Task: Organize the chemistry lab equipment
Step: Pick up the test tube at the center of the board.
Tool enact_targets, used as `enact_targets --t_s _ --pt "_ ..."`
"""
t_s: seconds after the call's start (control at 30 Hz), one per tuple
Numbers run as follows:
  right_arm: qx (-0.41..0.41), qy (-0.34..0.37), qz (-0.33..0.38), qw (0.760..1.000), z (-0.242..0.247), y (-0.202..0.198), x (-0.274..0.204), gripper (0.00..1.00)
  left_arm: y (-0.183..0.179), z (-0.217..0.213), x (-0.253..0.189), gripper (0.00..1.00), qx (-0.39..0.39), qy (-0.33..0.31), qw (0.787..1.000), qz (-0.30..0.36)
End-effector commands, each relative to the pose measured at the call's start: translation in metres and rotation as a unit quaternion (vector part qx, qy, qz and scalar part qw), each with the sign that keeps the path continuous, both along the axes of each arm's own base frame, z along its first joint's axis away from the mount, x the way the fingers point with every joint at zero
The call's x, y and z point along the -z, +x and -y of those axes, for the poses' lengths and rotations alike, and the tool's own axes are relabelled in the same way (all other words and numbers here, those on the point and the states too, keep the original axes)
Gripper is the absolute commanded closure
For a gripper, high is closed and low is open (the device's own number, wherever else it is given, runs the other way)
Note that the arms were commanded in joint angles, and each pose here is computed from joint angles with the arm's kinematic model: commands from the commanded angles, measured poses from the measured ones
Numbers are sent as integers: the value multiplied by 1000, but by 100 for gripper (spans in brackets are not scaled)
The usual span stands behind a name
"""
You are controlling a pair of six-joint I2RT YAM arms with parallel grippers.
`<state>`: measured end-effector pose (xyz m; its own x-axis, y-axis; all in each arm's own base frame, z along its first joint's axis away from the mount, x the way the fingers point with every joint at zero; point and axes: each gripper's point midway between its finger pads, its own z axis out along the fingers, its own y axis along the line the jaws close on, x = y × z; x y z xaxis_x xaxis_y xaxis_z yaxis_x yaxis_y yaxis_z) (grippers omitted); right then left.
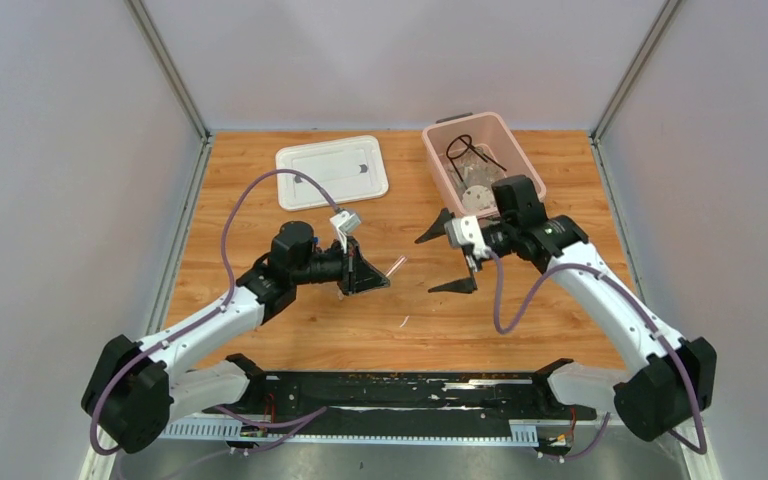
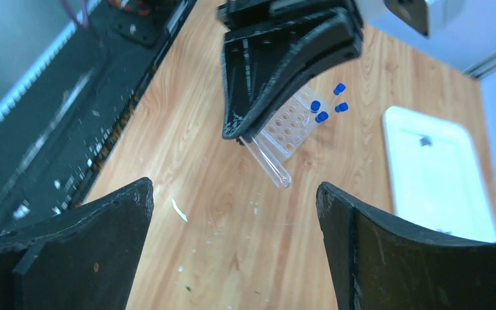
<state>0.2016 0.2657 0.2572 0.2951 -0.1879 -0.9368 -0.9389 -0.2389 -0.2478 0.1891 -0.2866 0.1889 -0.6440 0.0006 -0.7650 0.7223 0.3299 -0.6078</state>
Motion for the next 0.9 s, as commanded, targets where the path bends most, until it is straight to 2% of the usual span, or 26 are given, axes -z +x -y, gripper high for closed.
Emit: enact_targets --t_s 0.0,0.17,0.33,0.5,0.67,0.87 --pt "-62 -1 201 978 9 -14 14 3 -20 -10 22 100 43 77 996 -29" --pt "-57 -31 217 974 6 -8 19 6 -25 -1 19 100 69 94 993 -27" --pt "-65 -79 237 966 -5 -8 47 11 -27 9 14 100 84 93 992 -22" --pt "-82 -126 247 957 -18 -11 72 22 -27 15 12 100 94 91 991 -20" --pt "-79 -152 253 952 -25 -8 84 37 -27 17 11 99 98 94 991 -20" --pt "-69 -166 266 947 -25 -3 90 47 -27 17 11 99 100 97 990 -20"
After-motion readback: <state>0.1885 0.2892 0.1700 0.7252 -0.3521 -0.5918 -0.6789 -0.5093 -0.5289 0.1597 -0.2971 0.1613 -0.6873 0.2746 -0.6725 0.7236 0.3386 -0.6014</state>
